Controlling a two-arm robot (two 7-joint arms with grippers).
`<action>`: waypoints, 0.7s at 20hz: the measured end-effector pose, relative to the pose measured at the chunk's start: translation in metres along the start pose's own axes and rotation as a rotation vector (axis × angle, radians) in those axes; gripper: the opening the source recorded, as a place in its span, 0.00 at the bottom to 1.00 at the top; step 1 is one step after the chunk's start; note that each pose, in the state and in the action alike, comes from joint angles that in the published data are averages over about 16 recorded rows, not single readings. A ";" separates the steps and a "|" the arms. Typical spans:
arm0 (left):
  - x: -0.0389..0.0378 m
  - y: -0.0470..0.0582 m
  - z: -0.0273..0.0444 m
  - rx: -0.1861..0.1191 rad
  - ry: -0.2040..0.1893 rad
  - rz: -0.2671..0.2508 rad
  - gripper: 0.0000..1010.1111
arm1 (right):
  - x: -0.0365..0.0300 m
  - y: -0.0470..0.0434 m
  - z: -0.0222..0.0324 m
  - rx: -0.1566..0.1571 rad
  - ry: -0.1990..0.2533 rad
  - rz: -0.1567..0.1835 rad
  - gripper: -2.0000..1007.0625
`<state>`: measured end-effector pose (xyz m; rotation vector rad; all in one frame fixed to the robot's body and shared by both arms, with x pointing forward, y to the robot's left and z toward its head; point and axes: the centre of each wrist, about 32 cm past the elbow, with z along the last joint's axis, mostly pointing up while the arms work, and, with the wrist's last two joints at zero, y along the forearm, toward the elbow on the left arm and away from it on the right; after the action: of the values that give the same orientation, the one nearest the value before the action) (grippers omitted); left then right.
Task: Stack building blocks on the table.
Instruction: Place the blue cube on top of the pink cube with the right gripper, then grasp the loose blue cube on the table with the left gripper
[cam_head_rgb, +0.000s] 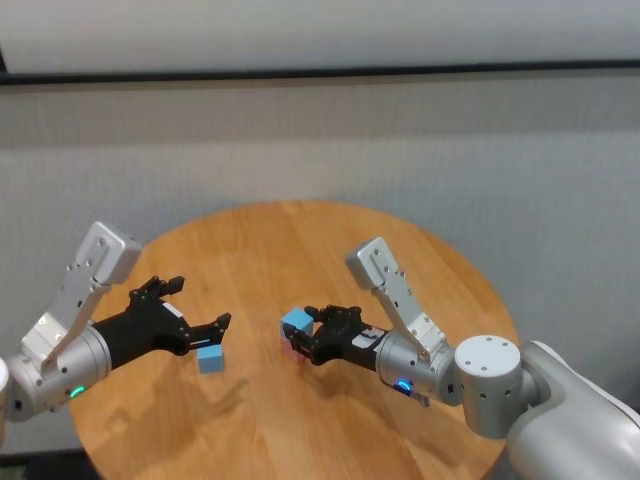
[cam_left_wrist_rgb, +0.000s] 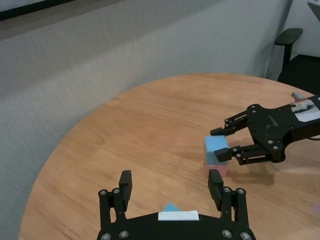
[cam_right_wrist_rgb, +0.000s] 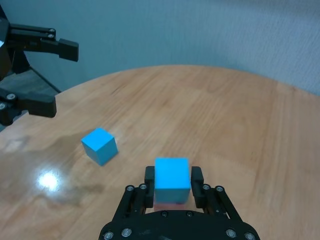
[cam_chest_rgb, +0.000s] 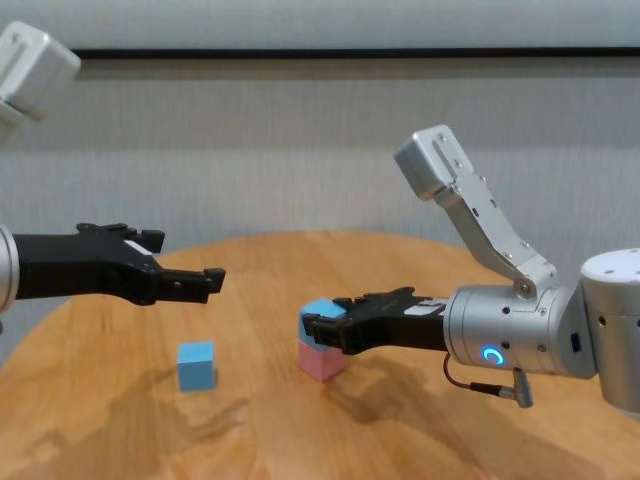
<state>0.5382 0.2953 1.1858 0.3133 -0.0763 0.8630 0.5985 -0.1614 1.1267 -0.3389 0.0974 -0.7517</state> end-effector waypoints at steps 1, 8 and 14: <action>0.0000 0.000 0.0000 0.000 0.000 0.000 0.99 | 0.0000 0.0001 0.0004 0.002 0.001 -0.001 0.46; 0.0000 0.000 0.0000 0.000 0.000 0.000 0.99 | 0.0017 -0.0029 0.0067 0.028 -0.002 -0.020 0.65; 0.0000 0.000 0.0000 0.000 0.000 0.000 0.99 | 0.0074 -0.0172 0.0167 0.078 -0.019 -0.063 0.83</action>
<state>0.5382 0.2953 1.1858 0.3132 -0.0763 0.8629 0.5961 -0.1737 1.1484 -0.2757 0.0396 -0.8123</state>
